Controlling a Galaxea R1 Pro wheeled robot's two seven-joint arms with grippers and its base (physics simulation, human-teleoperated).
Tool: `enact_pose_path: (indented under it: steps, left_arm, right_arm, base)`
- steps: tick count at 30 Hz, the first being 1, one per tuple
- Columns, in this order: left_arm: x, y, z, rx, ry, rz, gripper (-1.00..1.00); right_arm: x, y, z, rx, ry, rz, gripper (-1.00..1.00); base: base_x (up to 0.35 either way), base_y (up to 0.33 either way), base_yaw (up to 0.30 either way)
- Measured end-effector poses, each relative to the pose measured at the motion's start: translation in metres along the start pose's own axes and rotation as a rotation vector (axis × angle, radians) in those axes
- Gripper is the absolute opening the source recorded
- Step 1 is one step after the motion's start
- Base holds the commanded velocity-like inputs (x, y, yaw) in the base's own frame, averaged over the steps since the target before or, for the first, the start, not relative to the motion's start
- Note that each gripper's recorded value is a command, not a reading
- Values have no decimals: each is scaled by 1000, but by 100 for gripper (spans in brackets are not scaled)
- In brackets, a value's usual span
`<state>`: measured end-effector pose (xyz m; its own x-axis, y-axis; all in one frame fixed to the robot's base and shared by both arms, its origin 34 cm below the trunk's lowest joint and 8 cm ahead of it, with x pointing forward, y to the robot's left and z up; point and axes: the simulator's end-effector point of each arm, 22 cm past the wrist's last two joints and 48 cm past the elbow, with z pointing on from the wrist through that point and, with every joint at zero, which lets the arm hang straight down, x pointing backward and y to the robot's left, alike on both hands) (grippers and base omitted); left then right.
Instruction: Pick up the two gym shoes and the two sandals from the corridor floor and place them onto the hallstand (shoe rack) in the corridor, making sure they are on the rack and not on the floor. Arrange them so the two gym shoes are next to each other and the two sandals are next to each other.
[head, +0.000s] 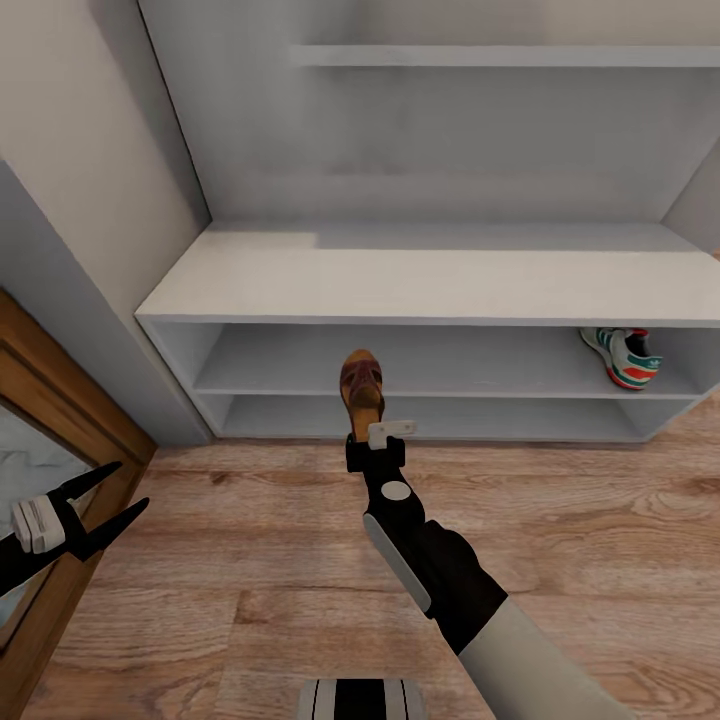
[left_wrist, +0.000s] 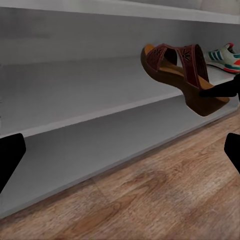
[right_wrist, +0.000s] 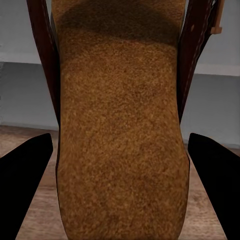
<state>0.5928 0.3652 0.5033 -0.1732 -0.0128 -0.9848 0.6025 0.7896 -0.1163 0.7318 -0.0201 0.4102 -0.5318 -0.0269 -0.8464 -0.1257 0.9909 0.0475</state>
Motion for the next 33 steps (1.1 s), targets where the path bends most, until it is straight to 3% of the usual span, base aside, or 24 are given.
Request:
enact_pose_path:
  steps: [33]
  left_arm:
    - [0, 1, 0, -3, 0, -1, 100]
  right_arm:
    - [0, 0, 0, -2, 1, 1, -100]
  base:
    - [48, 1, 0]
